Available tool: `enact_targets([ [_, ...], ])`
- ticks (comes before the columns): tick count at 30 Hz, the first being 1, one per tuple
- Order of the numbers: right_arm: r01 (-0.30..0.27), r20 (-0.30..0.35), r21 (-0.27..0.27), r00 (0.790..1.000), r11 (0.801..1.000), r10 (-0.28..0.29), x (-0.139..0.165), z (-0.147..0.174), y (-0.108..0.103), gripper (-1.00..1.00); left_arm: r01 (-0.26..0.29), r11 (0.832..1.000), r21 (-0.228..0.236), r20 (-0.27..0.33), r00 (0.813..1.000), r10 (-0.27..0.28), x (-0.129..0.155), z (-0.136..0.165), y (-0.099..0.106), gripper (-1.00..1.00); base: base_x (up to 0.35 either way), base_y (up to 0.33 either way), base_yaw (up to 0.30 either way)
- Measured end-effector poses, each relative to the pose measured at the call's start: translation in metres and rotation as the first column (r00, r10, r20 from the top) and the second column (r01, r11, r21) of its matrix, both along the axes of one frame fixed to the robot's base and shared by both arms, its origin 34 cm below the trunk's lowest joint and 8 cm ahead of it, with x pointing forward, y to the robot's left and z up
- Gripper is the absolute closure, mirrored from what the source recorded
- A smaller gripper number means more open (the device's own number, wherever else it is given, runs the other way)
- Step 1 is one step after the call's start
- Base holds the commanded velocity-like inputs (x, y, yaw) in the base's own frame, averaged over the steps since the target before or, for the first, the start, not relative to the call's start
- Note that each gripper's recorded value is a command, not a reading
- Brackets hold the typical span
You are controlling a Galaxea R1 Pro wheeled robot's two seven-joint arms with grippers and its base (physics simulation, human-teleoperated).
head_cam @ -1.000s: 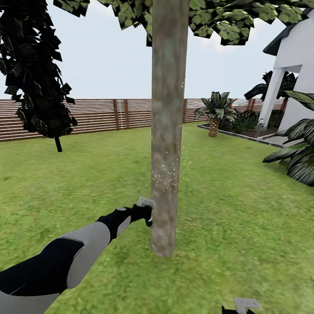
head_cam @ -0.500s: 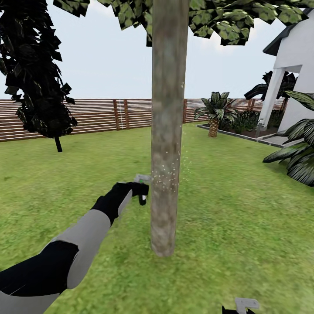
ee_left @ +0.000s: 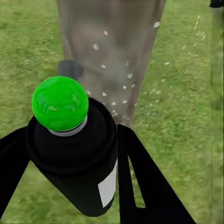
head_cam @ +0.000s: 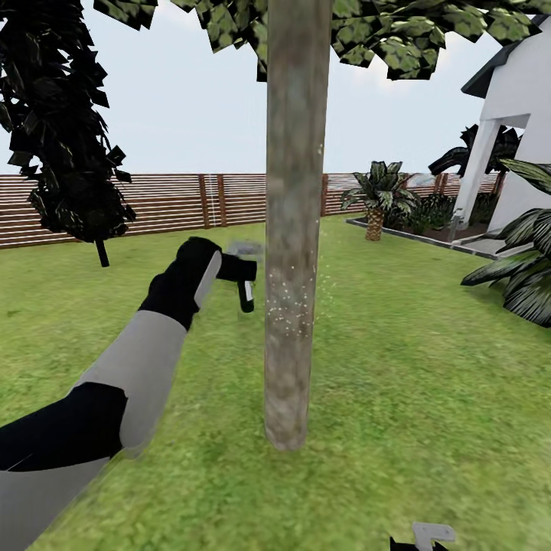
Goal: In the garden, pick up the pesticide atomizer on the floor and spray pesticide onto both trees until each tree trunk is fully covered.
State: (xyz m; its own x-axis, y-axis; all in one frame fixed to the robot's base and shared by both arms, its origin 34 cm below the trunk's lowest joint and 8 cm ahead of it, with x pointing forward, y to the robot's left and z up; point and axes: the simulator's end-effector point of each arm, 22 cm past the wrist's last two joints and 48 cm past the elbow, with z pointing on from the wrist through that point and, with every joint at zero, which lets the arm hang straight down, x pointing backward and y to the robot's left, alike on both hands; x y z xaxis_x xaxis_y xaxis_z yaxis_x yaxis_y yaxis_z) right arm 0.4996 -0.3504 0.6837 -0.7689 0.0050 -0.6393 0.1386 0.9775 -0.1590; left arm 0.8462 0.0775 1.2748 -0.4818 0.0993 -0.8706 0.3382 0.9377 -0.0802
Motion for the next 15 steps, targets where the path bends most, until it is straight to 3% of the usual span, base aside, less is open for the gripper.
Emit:
enact_targets([
  [3, 0.0, 0.0, 0.0, 1.0, 1.0, 0.0, 0.0, 0.0, 0.0, -1.0, 0.027, 0.998, -0.051, 0.031, 0.999, -0.026, 0.003, 0.046, -0.009, 1.0, 0.0, 0.0, 0.0],
  [12, 0.0, 0.0, 0.0, 1.0, 1.0, 0.0, 0.0, 0.0, 0.0, -1.0, 0.042, 0.998, -0.046, 0.143, 0.989, -0.035, 0.004, 0.163, -0.012, 1.0, 0.0, 0.0, 0.0],
  [15, 0.0, -0.001, 0.0, 1.0, 1.0, 0.0, 0.0, 0.0, 0.0, -1.0, 0.043, 0.998, -0.045, 0.154, 0.987, -0.036, 0.004, 0.174, -0.012, 1.0, 0.0, 0.0, 0.0],
])
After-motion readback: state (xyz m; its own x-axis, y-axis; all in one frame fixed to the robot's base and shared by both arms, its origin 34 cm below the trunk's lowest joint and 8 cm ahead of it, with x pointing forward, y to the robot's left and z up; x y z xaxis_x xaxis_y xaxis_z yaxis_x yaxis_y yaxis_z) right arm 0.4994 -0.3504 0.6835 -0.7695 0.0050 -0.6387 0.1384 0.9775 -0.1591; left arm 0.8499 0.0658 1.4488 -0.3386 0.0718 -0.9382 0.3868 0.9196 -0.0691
